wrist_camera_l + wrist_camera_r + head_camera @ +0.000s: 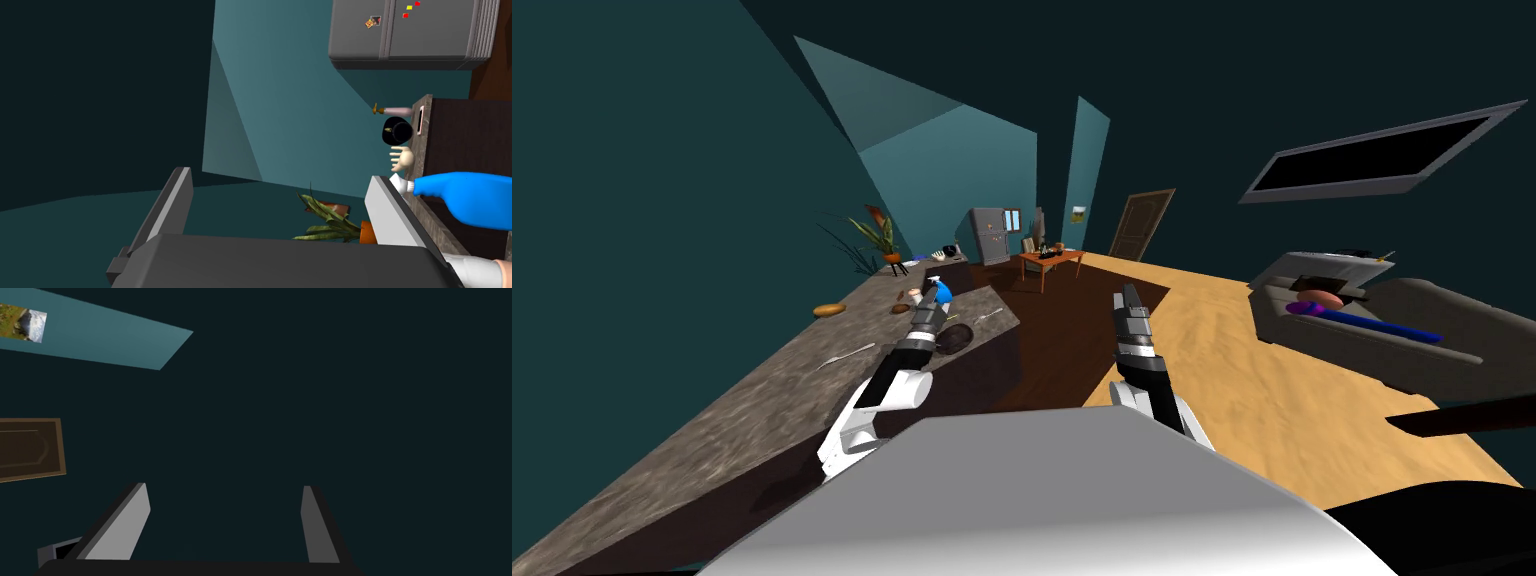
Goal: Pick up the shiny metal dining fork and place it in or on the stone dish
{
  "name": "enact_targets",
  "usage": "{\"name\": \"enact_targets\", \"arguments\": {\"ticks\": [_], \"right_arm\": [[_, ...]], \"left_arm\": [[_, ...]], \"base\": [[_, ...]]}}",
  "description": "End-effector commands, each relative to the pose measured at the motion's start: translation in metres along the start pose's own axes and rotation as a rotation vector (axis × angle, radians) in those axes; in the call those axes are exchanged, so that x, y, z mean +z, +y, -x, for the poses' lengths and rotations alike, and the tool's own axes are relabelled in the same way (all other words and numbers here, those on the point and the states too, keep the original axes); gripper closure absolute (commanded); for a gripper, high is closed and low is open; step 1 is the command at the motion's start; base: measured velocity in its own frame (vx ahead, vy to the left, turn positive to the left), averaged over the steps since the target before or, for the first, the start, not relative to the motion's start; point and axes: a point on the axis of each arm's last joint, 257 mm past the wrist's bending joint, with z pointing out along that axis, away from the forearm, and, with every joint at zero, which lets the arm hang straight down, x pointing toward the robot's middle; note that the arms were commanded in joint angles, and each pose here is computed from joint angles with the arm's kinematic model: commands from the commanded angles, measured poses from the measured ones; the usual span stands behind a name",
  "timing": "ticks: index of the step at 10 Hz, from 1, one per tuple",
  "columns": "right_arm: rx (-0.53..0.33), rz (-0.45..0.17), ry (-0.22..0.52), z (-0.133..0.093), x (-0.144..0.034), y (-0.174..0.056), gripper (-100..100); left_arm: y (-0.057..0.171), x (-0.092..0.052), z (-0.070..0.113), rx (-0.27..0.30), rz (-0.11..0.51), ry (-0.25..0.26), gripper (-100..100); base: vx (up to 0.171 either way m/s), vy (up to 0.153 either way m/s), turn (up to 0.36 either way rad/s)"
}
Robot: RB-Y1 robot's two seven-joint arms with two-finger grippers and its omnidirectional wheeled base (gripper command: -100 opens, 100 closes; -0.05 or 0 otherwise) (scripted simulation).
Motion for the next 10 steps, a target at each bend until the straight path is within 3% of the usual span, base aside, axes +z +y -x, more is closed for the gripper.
{"name": "enact_targets", "arguments": {"ticks": [1, 5, 7, 8, 10], "right_arm": [[0.000, 0.000, 0.000, 0.000, 0.000, 0.000, 0], [0.000, 0.000, 0.000, 0.000, 0.000, 0.000, 0], [0.000, 0.000, 0.000, 0.000, 0.000, 0.000, 0], [0.000, 0.000, 0.000, 0.000, 0.000, 0.000, 0], [0.000, 0.000, 0.000, 0.000, 0.000, 0.000, 0]], "left_arm": [[0.009, 0.003, 0.009, 0.004, 0.041, -0.007, -100], [0.028, 0.007, 0.027, 0.008, 0.134, -0.022, -100], [0.039, 0.006, 0.027, 0.007, 0.177, -0.023, -100], [0.044, 0.007, 0.037, 0.007, 0.204, -0.033, -100], [0.053, 0.005, 0.037, 0.007, 0.238, -0.033, -100]], "base": [[0.016, -0.036, -0.183], [0.018, -0.036, -0.149], [0.017, -0.018, -0.047], [0.023, -0.027, -0.205], [0.019, -0.012, -0.044]]}}
